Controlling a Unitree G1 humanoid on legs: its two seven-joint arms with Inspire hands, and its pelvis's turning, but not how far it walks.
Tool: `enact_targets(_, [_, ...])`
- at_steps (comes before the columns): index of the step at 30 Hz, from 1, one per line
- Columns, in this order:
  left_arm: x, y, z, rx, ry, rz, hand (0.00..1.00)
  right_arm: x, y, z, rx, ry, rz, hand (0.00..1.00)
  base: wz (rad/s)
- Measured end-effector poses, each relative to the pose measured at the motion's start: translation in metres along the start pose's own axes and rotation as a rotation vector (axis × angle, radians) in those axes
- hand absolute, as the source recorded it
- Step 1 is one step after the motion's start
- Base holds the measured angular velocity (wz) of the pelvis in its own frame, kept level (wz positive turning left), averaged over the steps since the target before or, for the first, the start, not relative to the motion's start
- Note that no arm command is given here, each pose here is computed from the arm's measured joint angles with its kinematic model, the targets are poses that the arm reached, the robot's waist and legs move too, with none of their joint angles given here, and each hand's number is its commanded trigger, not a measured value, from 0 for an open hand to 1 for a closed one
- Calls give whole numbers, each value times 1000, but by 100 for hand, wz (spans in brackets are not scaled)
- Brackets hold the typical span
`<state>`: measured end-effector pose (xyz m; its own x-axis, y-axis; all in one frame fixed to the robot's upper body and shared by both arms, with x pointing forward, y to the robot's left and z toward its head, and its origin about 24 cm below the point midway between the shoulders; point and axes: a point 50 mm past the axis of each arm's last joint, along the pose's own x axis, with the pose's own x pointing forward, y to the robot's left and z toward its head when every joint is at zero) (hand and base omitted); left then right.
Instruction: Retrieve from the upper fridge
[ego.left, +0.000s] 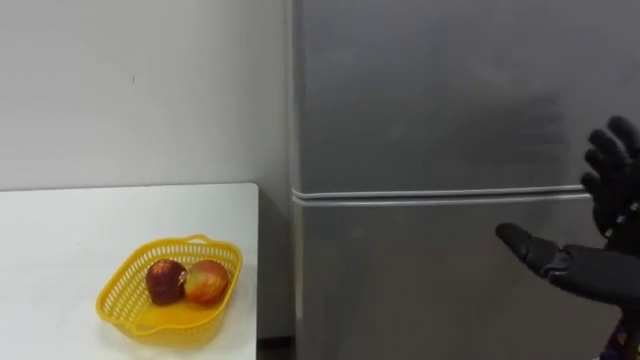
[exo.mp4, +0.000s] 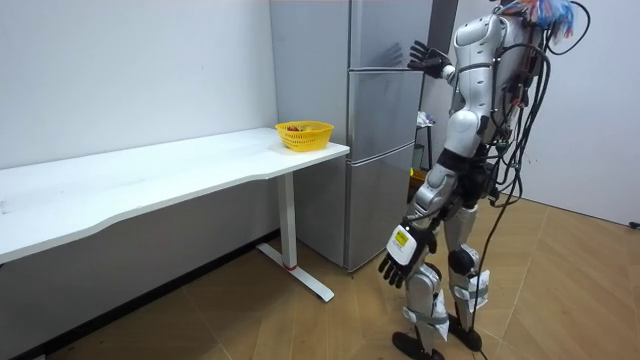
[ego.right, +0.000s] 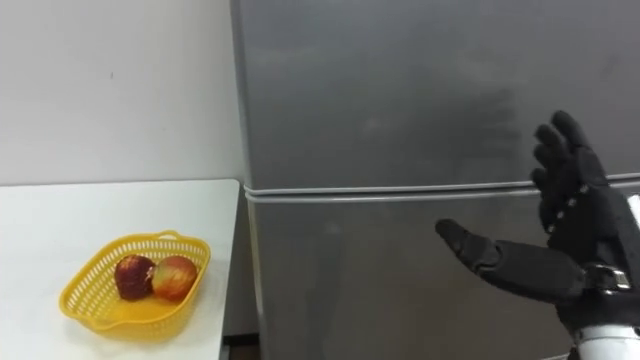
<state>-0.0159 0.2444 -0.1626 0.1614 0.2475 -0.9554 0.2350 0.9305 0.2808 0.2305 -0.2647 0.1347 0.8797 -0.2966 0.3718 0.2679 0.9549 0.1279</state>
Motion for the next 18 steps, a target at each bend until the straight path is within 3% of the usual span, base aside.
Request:
enact_targets(11, [1,1,2,-15,24,30,0,-29,-43,-46,143,251,-369,0,-1])
enact_targets(18, [1,4,11,-10,18,42,0,-67,-55,-99,-25,509,-439,0,2])
